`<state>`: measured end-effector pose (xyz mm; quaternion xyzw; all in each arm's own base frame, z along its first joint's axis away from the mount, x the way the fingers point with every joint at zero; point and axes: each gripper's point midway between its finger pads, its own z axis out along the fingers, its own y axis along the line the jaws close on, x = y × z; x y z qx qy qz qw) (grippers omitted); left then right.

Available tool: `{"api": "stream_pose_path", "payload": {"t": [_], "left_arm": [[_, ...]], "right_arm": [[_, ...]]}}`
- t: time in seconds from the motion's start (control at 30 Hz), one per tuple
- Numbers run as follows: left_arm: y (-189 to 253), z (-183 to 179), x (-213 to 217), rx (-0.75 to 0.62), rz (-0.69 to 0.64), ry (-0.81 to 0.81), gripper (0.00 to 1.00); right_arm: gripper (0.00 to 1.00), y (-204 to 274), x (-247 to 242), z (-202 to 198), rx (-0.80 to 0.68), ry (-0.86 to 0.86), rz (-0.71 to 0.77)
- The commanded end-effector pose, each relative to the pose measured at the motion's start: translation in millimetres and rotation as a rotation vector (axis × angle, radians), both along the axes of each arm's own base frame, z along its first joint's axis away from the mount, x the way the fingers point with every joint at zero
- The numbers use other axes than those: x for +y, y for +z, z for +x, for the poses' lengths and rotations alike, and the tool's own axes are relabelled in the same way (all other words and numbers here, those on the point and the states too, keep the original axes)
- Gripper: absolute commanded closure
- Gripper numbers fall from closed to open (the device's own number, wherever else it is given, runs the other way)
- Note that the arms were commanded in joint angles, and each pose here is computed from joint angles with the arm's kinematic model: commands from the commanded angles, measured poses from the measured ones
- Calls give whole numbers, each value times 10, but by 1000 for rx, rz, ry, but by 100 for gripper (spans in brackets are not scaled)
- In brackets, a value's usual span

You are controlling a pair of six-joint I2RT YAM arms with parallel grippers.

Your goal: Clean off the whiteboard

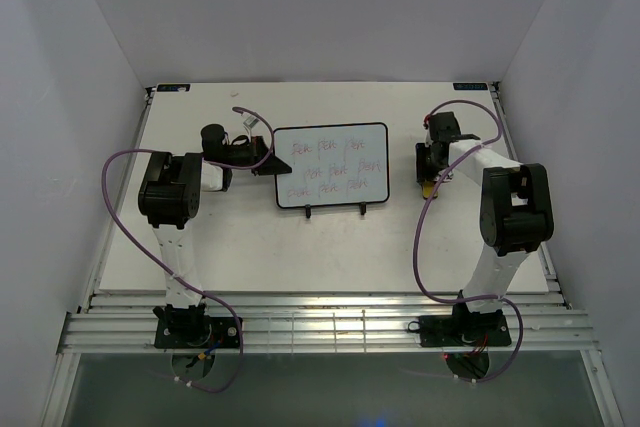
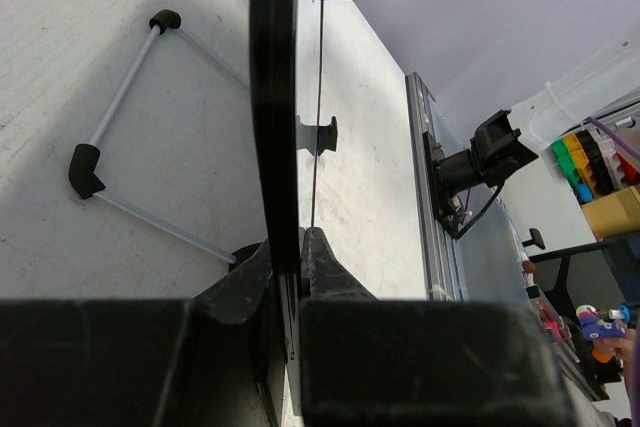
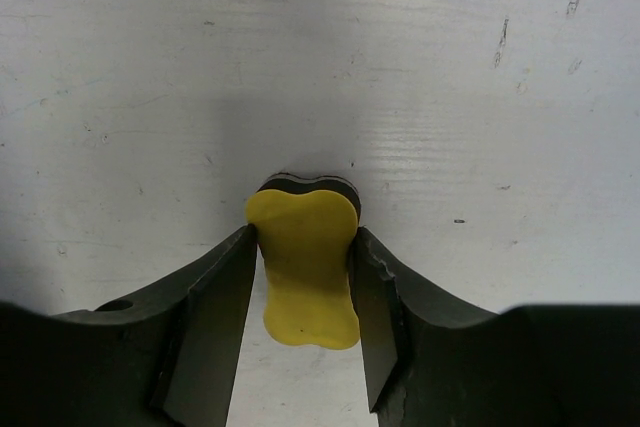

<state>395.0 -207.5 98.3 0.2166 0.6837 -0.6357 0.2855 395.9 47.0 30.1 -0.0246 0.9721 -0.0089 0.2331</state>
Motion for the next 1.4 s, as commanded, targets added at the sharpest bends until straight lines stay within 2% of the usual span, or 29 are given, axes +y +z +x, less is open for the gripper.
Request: {"api": "stream_pose_path", "payload": {"t": [0.0, 0.2, 0.4, 0.8, 1.13, 1.37], "left_arm": [[244, 129, 67, -106, 4, 55, 100], [271, 139, 67, -110, 3, 58, 100], [264, 142, 60, -103, 2, 57, 100], [250, 144, 59, -92, 1, 55, 100], [257, 133, 58, -86, -1, 51, 100], [286, 128, 59, -92, -1, 56, 100]], "right_arm": [[51, -59, -1, -99, 25, 0, -3], [52, -65, 1, -137, 19, -1, -1], [45, -23, 12, -167, 14, 0, 6], [46, 111, 28, -173, -21, 0, 12], [46, 268, -64, -226, -34, -22, -29], [46, 170, -285, -327, 10, -80, -121]]}}
